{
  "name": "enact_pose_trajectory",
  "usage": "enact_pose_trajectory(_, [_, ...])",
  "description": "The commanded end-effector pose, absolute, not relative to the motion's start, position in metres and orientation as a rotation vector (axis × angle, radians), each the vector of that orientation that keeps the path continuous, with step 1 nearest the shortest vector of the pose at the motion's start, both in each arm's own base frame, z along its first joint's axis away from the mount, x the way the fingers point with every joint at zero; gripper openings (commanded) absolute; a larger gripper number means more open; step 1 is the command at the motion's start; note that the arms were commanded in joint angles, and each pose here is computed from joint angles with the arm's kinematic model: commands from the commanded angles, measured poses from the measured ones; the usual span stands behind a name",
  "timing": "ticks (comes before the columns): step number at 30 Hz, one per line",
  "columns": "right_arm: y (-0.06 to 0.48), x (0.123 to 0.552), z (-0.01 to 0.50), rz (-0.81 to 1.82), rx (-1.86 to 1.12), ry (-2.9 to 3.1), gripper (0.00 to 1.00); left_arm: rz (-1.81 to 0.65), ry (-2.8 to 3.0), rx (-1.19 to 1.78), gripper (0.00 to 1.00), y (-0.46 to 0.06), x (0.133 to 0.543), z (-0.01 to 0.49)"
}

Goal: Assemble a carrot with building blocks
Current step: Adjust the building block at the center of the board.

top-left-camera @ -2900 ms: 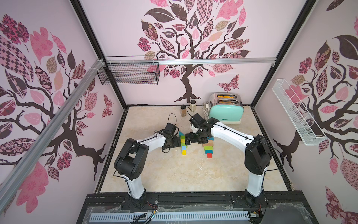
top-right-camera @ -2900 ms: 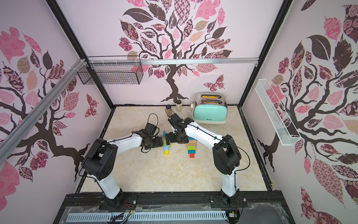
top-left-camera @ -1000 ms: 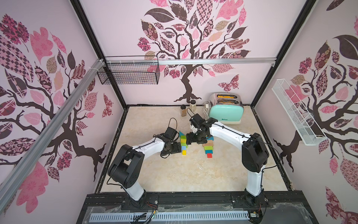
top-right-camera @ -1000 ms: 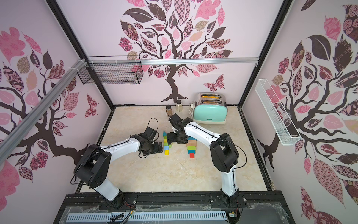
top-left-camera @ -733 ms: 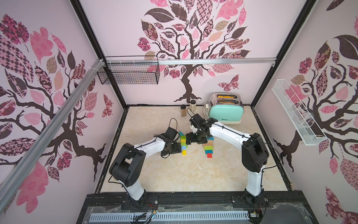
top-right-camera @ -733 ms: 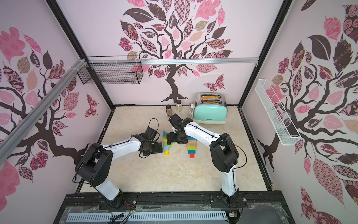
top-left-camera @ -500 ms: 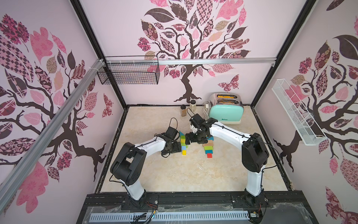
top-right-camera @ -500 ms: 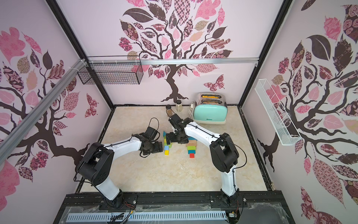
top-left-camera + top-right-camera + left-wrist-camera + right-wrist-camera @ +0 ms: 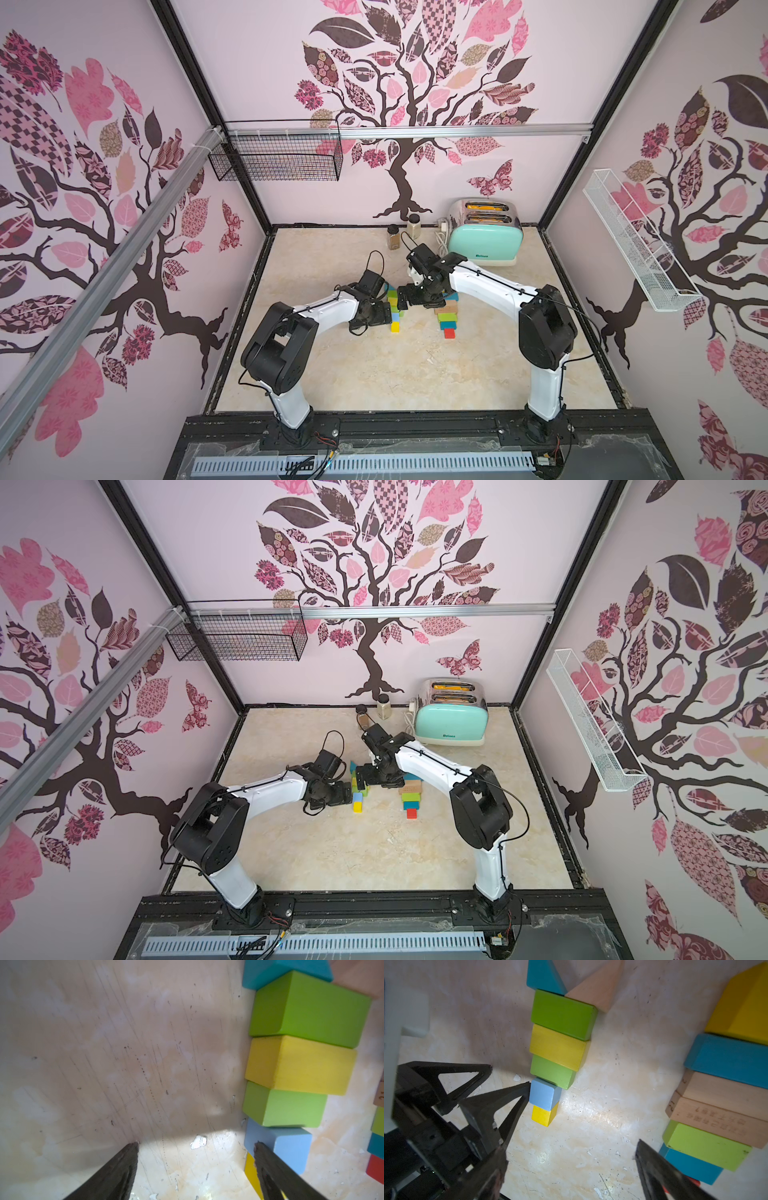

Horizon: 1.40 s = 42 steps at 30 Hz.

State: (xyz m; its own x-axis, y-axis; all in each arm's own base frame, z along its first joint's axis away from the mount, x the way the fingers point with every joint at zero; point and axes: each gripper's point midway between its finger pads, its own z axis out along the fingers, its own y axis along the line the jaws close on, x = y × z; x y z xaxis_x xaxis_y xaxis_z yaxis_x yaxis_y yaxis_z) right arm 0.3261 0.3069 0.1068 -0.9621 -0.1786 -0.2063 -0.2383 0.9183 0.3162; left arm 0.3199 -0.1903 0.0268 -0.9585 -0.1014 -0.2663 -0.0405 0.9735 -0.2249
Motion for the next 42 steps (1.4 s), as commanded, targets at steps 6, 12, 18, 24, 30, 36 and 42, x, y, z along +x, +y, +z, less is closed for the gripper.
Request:
enact_pose_trajectory(6, [0.308, 0.326, 0.106, 0.530, -0.325, 2.906, 0.99, -0.283, 2.866, -0.081, 0.91, -0.189, 0.318, 0.017])
enact_pose_trajectory(12, [0.308, 0.326, 0.106, 0.535, -0.326, 2.911, 0.99, -0.276, 2.859, -0.085, 0.91, -0.186, 0.315, 0.020])
enact_pose_trajectory(18, [0.307, 0.324, 0.106, 0.537, -0.327, 2.911, 0.99, -0.265, 2.812, -0.110, 0.92, -0.176, 0.315, 0.042])
enact_pose_trajectory(24, [0.303, 0.320, 0.109, 0.534, -0.325, 2.907, 0.99, -0.295, 2.765, -0.138, 0.93, -0.168, 0.309, 0.069])
enact_pose_trajectory(30, [0.294, 0.318, 0.119, 0.497, -0.327, 2.879, 0.99, -0.395, 2.749, -0.106, 0.93, -0.181, 0.283, 0.080])
enact_pose_trajectory(36, [0.288, 0.314, 0.132, 0.499, -0.316, 2.851, 0.99, -0.369, 2.811, -0.094, 0.93, -0.189, 0.251, 0.056])
enact_pose_trajectory(42, [0.286, 0.311, 0.140, 0.516, -0.310, 2.832, 0.99, -0.334, 2.817, -0.113, 0.93, -0.188, 0.248, 0.039])
